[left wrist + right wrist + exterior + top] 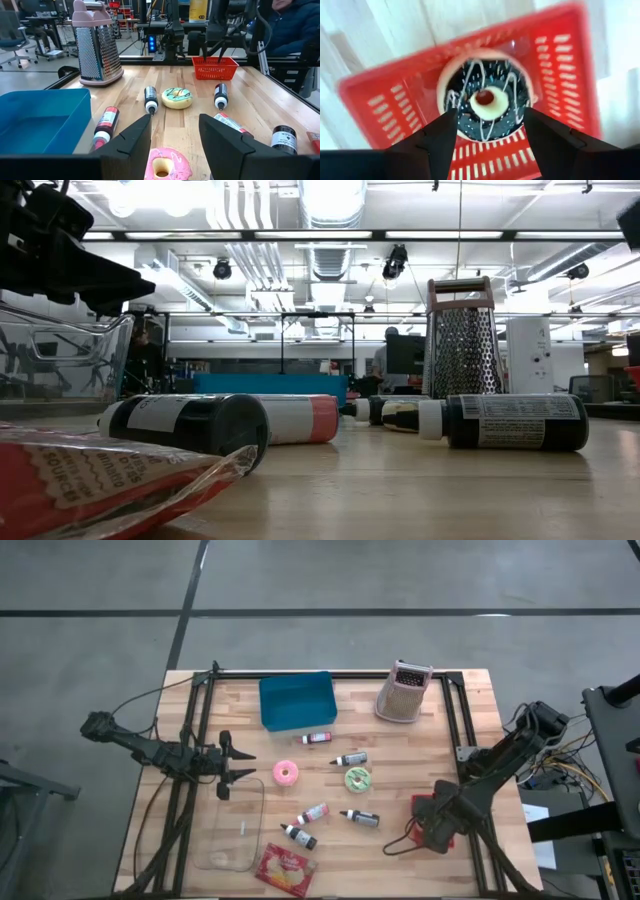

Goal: Pick & Place Food Item
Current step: Put the pink donut into the red basket

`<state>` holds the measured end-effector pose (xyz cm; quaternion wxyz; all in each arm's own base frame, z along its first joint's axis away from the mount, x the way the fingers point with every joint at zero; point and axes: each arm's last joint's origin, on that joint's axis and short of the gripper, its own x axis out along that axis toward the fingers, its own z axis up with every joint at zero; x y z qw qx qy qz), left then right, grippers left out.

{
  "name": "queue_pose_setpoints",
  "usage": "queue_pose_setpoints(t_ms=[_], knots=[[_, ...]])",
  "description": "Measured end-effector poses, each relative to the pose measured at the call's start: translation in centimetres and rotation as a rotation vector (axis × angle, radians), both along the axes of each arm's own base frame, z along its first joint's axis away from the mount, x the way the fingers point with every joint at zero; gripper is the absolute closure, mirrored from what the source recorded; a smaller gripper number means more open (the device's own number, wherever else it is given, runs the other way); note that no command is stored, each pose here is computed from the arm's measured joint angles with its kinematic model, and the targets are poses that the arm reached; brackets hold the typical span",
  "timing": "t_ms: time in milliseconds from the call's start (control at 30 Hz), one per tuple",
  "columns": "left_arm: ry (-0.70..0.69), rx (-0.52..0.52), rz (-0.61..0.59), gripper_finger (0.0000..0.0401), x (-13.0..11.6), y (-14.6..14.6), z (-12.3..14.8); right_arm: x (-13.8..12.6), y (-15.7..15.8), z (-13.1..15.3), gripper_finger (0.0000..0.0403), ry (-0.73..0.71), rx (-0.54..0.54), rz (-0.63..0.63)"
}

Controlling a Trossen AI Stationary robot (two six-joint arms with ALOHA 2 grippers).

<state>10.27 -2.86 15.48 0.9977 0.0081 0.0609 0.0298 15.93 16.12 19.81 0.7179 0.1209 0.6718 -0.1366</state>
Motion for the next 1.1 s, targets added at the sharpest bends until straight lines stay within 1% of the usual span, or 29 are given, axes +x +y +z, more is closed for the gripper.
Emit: queue_pose_setpoints(t_ms=[100, 267, 367, 433, 700, 833, 967, 1100], knots=[[0.000, 0.000, 0.000, 0.0233, 0.0, 0.0, 0.0, 0.3, 0.0, 1.4, 0.0179, -0.049, -0.069, 0.023], [0.000, 0.000, 0.000, 0.0233, 0.0, 0.0, 0.0, 1.4, 0.0, 3.4, 0.0179, -0.206, -0.190, 0.076], [0.000, 0.000, 0.000, 0.0233, 0.0, 0.0, 0.0, 2.4, -0.6, 4.0, 0.0179, -0.280, -0.255, 0.095], [0.000, 0.000, 0.000, 0.0233, 0.0, 0.0, 0.0, 3.3, -1.1, 4.1, 0.0179, -0.311, -0.276, 0.113], [0.000, 0.000, 0.000, 0.0233, 0.0, 0.0, 0.0, 7.4, -3.9, 2.9, 0.0179, -0.438, -0.279, 0.214], [0.000, 0.000, 0.001, 0.0233, 0.0, 0.0, 0.0, 8.5, -5.6, 2.4, 0.0179, -0.448, -0.278, 0.251], [0.000, -0.003, 0.001, 0.0233, 0.0, 0.0, 0.0, 9.6, -6.8, 1.8, 0.0179, -0.487, -0.208, 0.281], [-0.001, -0.012, 0.002, 0.0233, 0.0, 0.0, 0.0, 10.2, -7.6, 1.7, 0.0179, -0.523, -0.212, 0.292]])
